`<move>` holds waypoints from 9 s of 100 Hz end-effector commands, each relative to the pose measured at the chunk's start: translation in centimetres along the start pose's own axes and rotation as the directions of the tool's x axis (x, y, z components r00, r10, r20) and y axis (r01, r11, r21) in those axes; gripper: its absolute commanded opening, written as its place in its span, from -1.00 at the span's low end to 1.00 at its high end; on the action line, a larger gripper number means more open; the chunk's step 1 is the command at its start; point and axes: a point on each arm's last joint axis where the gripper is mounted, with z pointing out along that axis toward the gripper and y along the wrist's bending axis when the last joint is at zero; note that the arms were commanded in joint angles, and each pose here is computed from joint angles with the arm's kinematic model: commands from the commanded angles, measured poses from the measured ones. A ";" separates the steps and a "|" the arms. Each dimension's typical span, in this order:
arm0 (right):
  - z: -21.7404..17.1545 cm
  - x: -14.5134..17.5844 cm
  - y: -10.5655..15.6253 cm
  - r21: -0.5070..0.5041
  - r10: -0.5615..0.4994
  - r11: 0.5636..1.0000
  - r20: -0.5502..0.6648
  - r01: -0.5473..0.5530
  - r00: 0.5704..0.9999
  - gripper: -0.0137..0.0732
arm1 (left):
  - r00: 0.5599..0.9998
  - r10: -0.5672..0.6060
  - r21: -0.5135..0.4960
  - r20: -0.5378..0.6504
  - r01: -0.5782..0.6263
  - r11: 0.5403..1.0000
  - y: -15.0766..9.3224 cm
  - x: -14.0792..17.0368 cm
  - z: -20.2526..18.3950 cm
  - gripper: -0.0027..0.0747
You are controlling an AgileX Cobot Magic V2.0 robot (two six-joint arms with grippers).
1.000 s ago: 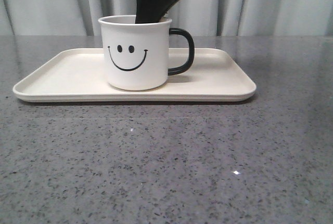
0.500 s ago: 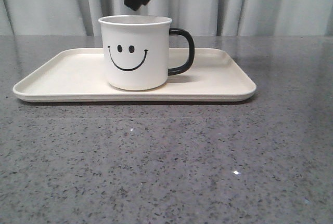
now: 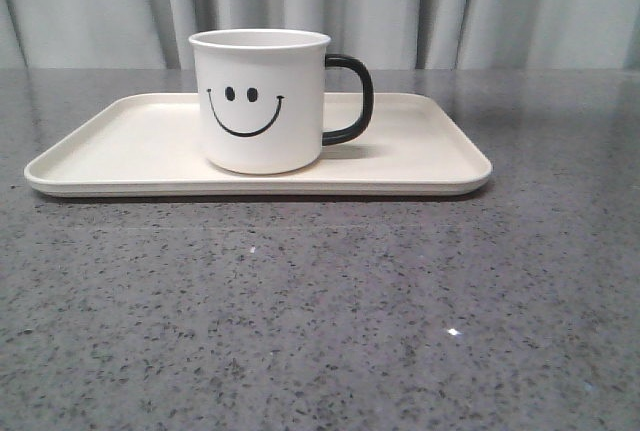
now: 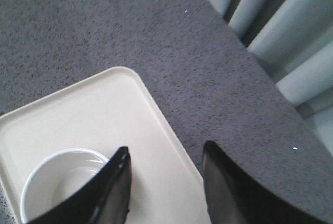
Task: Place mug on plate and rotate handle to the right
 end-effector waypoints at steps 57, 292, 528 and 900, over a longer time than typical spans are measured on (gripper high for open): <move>-27.6 -0.2 4.9 0.381 -0.021 0.913 0.410 -0.150 0.912 -0.09 | 0.996 -0.017 -0.005 0.090 0.018 1.000 0.2 -0.9 -0.6 -0.98; -30.3 22.3 16.3 0.717 0.221 0.577 0.323 -0.390 0.920 -0.94 | 0.959 -0.061 0.006 0.278 0.062 0.998 0.7 -0.2 -2.2 -0.98; -30.2 22.3 16.2 0.717 0.222 0.579 0.321 -0.389 0.921 -0.94 | 0.604 -0.225 0.189 0.765 0.123 0.974 -5.0 21.2 9.8 -0.98; -12.1 39.0 16.5 0.603 0.068 0.581 0.634 -0.547 0.771 -0.94 | 0.604 -0.225 0.189 0.765 0.123 0.974 -5.0 21.2 9.8 -0.98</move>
